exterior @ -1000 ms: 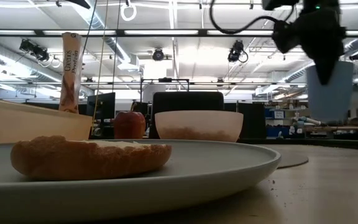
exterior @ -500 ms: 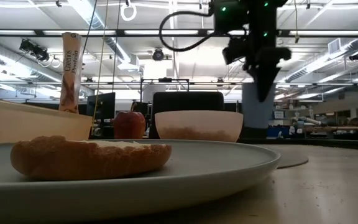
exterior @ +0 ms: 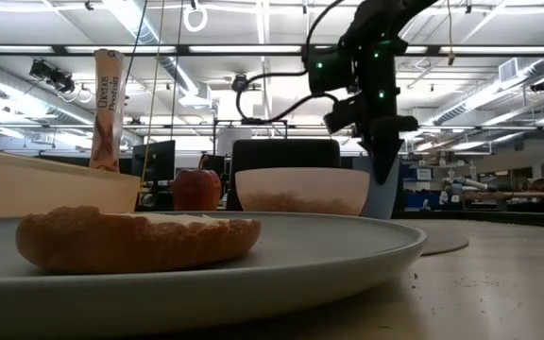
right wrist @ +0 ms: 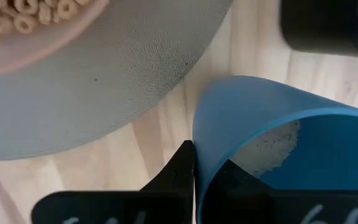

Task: Arrange a breakfast setting
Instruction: Put the blue cup into the top right of the table

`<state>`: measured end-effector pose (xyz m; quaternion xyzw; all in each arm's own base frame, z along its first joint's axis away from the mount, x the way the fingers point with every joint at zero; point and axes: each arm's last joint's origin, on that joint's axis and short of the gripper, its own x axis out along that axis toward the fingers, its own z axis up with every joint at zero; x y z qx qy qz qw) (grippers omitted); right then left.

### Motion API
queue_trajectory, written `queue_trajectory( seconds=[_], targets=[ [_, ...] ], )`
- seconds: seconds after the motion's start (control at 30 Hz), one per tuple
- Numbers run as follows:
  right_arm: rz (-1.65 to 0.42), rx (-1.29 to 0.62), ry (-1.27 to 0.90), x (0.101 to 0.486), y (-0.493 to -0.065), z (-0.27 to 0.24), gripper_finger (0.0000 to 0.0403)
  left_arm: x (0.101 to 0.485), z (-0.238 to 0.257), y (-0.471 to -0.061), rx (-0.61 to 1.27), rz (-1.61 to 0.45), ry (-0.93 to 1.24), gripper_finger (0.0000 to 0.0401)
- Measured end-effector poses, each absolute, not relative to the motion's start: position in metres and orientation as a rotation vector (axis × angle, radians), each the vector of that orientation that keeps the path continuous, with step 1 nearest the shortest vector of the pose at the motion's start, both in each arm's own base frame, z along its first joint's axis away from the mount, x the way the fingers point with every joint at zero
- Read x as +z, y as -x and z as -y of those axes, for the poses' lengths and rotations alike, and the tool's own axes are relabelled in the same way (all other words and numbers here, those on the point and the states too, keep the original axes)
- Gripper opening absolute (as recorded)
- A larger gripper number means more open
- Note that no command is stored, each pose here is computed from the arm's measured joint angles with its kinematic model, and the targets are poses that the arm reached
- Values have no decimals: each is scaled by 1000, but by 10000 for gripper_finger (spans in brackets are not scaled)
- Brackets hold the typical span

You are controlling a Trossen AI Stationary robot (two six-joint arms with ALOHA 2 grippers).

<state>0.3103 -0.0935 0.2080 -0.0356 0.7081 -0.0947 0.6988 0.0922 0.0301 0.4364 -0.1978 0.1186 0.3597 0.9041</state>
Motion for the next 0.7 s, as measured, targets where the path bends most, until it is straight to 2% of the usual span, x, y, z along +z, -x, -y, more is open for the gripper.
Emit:
queue_trajectory(
  seconds=[0.37,0.7],
  targets=[
    [-1527,-233,20,201,-314,105,14,437,-30,-92,747,-237,425,298],
    [-1517,-221,7,201,-314,107,40,437,-30,-92,747,-229,428,298]
  ],
)
